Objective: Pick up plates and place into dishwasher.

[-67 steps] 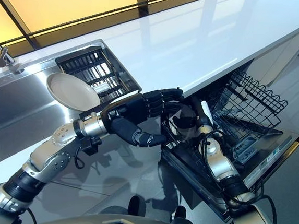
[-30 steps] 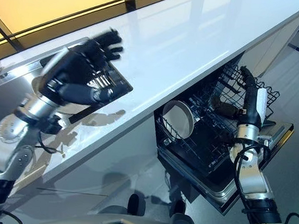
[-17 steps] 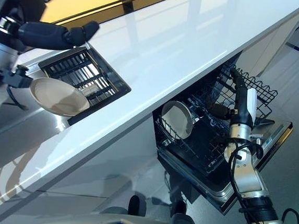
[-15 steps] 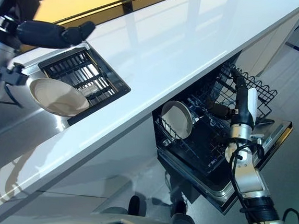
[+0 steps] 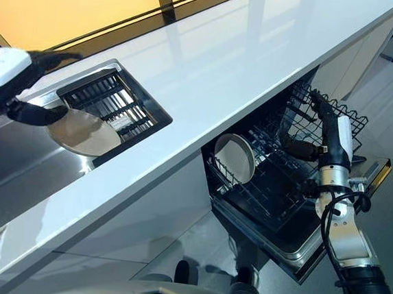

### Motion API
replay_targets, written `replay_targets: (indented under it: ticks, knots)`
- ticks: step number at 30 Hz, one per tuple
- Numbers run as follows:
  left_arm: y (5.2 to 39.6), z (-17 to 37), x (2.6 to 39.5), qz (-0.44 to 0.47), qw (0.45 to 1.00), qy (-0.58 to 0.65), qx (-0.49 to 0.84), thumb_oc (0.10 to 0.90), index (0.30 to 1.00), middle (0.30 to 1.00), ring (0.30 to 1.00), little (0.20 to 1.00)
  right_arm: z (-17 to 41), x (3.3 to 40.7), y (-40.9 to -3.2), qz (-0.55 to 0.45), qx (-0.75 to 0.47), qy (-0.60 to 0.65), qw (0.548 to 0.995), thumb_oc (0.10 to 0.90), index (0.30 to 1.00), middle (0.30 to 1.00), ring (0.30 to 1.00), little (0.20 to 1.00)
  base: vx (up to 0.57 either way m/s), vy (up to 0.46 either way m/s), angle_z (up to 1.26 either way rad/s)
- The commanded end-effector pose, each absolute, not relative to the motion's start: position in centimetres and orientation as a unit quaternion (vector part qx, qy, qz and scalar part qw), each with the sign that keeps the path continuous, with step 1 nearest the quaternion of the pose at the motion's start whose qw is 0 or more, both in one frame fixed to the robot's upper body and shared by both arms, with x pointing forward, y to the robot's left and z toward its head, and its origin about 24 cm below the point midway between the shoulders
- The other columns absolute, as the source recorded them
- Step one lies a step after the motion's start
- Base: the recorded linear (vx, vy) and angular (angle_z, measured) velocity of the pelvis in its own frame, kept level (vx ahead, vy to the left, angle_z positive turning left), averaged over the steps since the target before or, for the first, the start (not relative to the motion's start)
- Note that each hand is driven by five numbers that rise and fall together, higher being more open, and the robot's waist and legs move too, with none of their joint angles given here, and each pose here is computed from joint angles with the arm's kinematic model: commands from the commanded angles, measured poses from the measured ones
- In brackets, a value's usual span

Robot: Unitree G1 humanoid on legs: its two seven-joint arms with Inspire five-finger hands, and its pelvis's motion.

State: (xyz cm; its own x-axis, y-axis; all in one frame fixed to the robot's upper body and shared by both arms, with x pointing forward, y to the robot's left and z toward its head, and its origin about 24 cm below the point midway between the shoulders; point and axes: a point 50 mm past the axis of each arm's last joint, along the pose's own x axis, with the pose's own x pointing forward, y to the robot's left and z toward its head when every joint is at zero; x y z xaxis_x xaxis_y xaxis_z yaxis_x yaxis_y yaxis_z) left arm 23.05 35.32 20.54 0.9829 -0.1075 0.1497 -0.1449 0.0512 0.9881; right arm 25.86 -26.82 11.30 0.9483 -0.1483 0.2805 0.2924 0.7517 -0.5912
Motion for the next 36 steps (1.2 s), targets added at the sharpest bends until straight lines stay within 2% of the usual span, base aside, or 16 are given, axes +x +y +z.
replay_targets:
  ticks: [1, 11, 17, 22, 36]
  knots:
    - [37.5, 27.4, 22.1, 0.133, 0.655, -0.165, 0.726, 0.800, 0.900, 0.900, 0.900, 0.900, 17.3, 26.2, -25.8, -0.104, -0.336, -0.257, 0.900, 0.800, 0.900, 0.900, 0.900, 0.900, -0.02, 0.036, 0.01]
    - [39.7, 26.9, 21.3, 0.165, 0.631, -0.131, 0.747, 0.800, 0.900, 0.900, 0.900, 0.900, 17.5, 26.4, -26.0, -0.098, -0.341, -0.254, 0.900, 0.800, 0.900, 0.900, 0.900, 0.900, 0.00, 0.000, 0.00]
    - [40.3, 26.2, 21.1, 0.167, 0.637, -0.115, 0.744, 0.800, 0.900, 0.900, 0.900, 0.900, 17.6, 26.4, -26.0, -0.097, -0.343, -0.255, 0.899, 0.800, 0.900, 0.900, 0.900, 0.900, 0.00, 0.000, 0.00]
    - [40.2, 25.7, 21.2, 0.154, 0.631, -0.105, 0.753, 0.800, 0.900, 0.900, 0.900, 0.900, 17.8, 26.4, -26.1, -0.096, -0.344, -0.257, 0.898, 0.800, 0.900, 0.900, 0.900, 0.900, -0.01, 0.002, 0.00]
    - [37.8, 24.4, 22.8, 0.094, 0.662, -0.111, 0.735, 0.800, 0.900, 0.900, 0.900, 0.900, 18.7, 26.3, -26.1, -0.105, -0.339, -0.279, 0.892, 0.800, 0.900, 0.900, 0.900, 0.900, 0.00, 0.000, 0.00]
